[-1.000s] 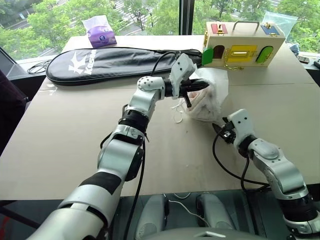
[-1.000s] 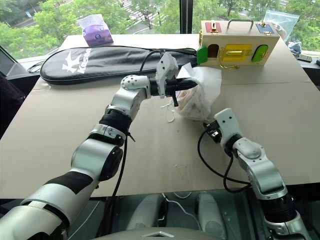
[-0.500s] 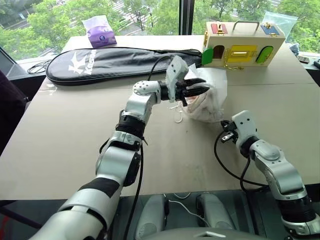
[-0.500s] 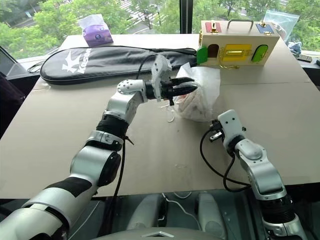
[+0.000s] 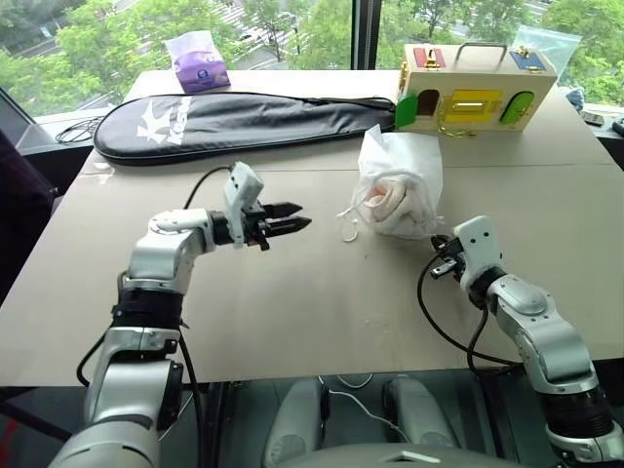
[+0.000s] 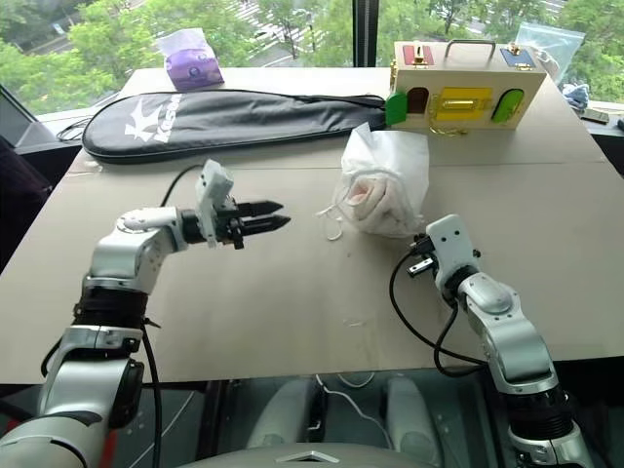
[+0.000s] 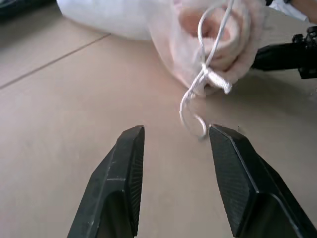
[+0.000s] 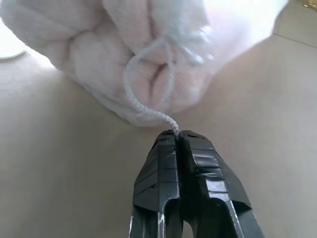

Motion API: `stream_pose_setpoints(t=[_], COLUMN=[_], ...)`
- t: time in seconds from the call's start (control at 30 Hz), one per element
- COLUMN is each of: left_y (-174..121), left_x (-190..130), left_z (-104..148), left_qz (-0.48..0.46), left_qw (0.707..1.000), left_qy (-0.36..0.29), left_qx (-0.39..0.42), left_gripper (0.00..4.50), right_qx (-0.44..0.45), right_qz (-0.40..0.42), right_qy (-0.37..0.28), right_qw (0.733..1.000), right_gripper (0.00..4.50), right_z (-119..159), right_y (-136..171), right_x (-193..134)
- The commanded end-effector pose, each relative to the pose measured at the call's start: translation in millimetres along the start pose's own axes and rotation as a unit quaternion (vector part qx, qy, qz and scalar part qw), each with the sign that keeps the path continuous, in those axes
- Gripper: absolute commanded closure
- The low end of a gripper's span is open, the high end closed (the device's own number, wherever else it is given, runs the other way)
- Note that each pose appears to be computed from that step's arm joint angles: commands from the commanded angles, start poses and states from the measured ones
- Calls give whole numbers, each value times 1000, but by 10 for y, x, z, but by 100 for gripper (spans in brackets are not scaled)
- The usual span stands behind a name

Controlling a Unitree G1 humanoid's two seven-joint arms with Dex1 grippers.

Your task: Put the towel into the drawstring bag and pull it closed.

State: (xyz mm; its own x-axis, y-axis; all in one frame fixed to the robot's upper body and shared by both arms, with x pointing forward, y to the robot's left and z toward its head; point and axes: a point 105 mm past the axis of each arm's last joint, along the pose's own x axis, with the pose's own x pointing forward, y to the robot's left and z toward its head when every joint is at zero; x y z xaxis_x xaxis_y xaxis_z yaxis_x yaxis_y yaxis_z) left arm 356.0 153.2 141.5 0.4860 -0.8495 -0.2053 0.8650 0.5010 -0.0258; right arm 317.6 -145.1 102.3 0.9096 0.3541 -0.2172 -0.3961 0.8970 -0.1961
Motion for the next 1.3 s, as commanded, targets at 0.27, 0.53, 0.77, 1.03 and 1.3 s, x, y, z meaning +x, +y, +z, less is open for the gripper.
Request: stream_pose_setpoints(t=[0.27,0.53,0.77,1.03,1.3], left_y=[-81,-25,3,139,670], left_x=[542,823,865,638,224], left_z=[41,-128,-134,-158,156], left_qz=[14,6,12,63,243], left_qw=[997,997,999,996,959], left_qy=[-30,-4,-19,-10,-37], left_qx=[67,71,48,68,143], left_gripper=[242,242,365,445,445], right_qx=[-10,-8,-8,-45,-38], right_qz=[-2,-8,-22,-82,-282], right_qy=[-29,-28,-24,-12,-50], right_qw=[1000,1000,999,996,957], right_gripper=[450,450,450,450,450], right_z=[188,181,151,93,241], right_y=[-18,-23,-61,-248,-906], right_x=[18,-15,-67,-103,-343])
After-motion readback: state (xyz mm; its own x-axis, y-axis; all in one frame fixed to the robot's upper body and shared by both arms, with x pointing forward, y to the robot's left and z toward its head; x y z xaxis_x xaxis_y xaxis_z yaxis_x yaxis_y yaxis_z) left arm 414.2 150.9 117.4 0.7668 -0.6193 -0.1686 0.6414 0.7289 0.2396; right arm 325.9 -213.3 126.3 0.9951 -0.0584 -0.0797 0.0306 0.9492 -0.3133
